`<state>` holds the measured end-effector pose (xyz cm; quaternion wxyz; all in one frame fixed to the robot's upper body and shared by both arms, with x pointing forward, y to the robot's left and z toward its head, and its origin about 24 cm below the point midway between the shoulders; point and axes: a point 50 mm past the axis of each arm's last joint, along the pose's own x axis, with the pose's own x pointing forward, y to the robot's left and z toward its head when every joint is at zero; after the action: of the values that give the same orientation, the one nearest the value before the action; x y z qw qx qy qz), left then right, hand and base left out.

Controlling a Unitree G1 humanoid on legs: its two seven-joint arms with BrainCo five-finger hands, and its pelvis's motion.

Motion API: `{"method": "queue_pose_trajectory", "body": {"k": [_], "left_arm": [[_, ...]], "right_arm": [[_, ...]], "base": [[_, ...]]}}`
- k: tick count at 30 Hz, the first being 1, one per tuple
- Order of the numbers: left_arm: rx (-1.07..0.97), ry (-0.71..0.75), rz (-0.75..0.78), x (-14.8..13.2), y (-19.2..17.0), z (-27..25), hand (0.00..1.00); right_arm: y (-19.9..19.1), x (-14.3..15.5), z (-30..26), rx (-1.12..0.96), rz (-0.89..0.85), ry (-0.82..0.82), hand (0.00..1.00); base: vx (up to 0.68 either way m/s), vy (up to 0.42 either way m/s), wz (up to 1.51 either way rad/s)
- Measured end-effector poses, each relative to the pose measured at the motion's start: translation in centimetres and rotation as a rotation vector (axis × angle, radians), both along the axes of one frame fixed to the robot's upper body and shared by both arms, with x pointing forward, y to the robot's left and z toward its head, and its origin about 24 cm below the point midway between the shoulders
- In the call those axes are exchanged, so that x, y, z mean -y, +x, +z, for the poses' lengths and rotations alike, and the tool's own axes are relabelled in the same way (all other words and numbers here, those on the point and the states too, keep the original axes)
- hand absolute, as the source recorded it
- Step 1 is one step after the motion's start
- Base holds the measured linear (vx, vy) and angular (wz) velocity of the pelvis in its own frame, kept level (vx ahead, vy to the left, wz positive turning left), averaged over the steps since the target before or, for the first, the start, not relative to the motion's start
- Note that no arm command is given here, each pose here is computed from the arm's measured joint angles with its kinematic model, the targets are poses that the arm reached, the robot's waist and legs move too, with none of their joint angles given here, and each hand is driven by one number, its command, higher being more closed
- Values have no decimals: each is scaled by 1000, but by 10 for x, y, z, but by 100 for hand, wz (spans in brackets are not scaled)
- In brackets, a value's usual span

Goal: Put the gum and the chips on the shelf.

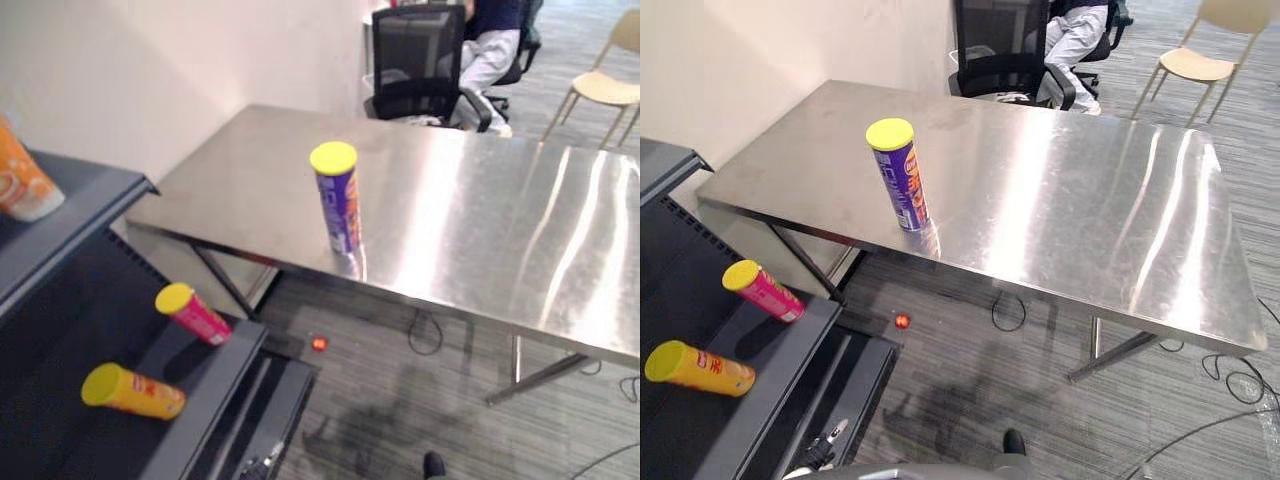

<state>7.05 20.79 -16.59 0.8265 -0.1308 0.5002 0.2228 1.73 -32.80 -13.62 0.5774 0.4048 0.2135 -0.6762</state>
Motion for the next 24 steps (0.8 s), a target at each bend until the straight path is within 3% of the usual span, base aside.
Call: {"method": "queue_pose_trajectory", "body": {"k": [4, 7, 9, 12, 18, 24], "left_arm": [[-4, 2, 14, -1, -2, 0, 0], [-15, -3, 26, 0, -7, -1, 0], [-13, -10, 48, 3, -9, -2, 0], [15, -11, 52, 7, -3, 0, 0], [5, -9, 18, 9, -3, 0, 0], [10, 4, -76, 10, 3, 1, 0]], "right_arm": [[16, 42, 31, 58, -85, -172, 0], [52, 81, 92, 141, -41, -483, 0], [85, 88, 162, 195, 64, -818, 0], [97, 86, 198, 232, 28, -988, 0], [138, 45, 232, 339, 177, -1138, 0], [194, -23, 261, 571, 664, -1302, 0]], "base": [[3, -16, -5], [0, -19, -16], [-21, -26, -24], [-12, -37, -9], [-5, -32, 1], [-17, -27, 14]]}}
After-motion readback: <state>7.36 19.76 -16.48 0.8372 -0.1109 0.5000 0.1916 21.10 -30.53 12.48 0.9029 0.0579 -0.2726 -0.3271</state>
